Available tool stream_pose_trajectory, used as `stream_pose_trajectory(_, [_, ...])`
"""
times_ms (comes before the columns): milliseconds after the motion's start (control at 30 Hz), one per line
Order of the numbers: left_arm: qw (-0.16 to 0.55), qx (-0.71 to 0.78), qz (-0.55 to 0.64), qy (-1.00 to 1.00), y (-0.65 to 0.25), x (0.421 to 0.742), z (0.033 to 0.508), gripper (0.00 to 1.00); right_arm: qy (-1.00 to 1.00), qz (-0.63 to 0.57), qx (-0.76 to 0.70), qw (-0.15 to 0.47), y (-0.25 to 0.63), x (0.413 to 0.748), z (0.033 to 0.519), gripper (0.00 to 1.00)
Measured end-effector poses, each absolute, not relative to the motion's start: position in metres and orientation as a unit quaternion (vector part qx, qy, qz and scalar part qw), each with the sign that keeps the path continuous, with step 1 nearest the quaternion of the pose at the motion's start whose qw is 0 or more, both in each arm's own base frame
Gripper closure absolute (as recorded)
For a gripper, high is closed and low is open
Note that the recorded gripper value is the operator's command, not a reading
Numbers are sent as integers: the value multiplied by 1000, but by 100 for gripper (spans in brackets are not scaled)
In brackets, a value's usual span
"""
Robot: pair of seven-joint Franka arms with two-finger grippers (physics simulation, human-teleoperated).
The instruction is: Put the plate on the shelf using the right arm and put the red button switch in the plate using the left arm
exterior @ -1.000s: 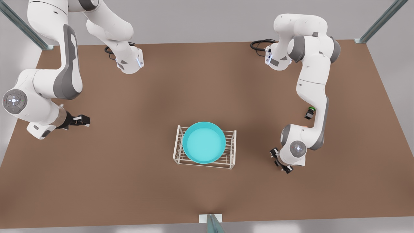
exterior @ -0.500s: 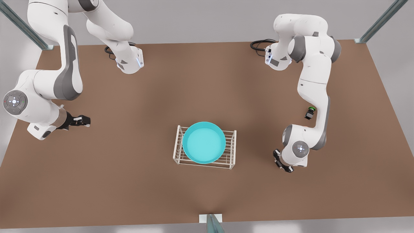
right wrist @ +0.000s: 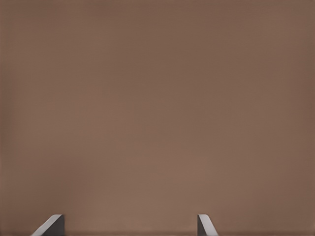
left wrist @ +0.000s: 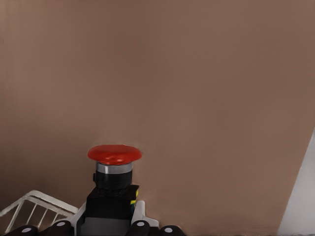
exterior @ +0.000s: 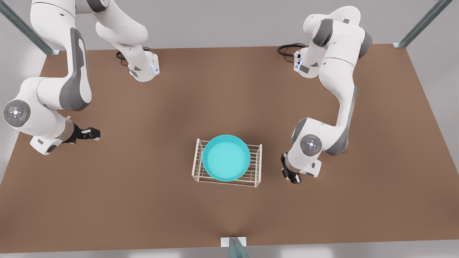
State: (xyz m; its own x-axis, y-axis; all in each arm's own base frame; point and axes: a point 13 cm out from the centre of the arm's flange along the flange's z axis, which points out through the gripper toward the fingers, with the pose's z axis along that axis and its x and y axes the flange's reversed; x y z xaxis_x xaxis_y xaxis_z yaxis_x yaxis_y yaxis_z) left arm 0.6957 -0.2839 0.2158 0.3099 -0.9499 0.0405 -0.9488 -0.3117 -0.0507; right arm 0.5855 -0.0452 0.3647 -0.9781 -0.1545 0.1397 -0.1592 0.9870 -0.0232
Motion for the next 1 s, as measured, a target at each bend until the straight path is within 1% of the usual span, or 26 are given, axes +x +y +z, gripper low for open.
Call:
stream_pose_trajectory(100, [-4, -795, -45, 605, -329, 670, 279, 63, -995, 17, 78, 66, -46, 587, 368, 0])
stream_pose_trajectory(167, [-9, -779, -51, 625, -375, 644, 312, 63, -995, 18, 79, 65, -46, 587, 369, 0])
stream_pose_trajectory(200, [-11, -768, -52, 639, -403, 625, 323, 63, -995, 18, 79, 66, -46, 587, 369, 0])
stream_pose_trajectory(267, [-7, -743, -53, 667, -459, 586, 327, 63, -995, 17, 79, 66, -46, 587, 369, 0])
stream_pose_trajectory(333, [-2, -728, -62, 682, -497, 561, 326, 63, -995, 17, 79, 66, -46, 587, 369, 0])
stream_pose_trajectory(400, [-2, -729, -69, 681, -512, 558, 311, 63, -995, 17, 79, 66, -46, 587, 369, 0])
stream_pose_trajectory(467, [1, -734, -79, 675, -516, 565, 300, 63, -995, 17, 79, 66, -46, 587, 369, 0])
stream_pose_trajectory(633, [20, -748, -122, 652, -507, 607, 287, 63, -995, 17, 79, 66, -46, 587, 368, 0])
stream_pose_trajectory(667, [23, -748, -133, 650, -509, 613, 286, 60, -995, 17, 79, 66, -46, 587, 368, 0])
stream_pose_trajectory(700, [25, -747, -146, 648, -512, 618, 288, 0, -995, 17, 79, 67, -46, 587, 368, 0])
stream_pose_trajectory(900, [38, -739, -198, 643, -536, 626, 292, 0, -995, 17, 79, 67, -46, 587, 368, 0])
stream_pose_trajectory(1000, [29, -742, -193, 641, -527, 627, 300, 0, -994, 17, 79, 67, -46, 587, 368, 0])
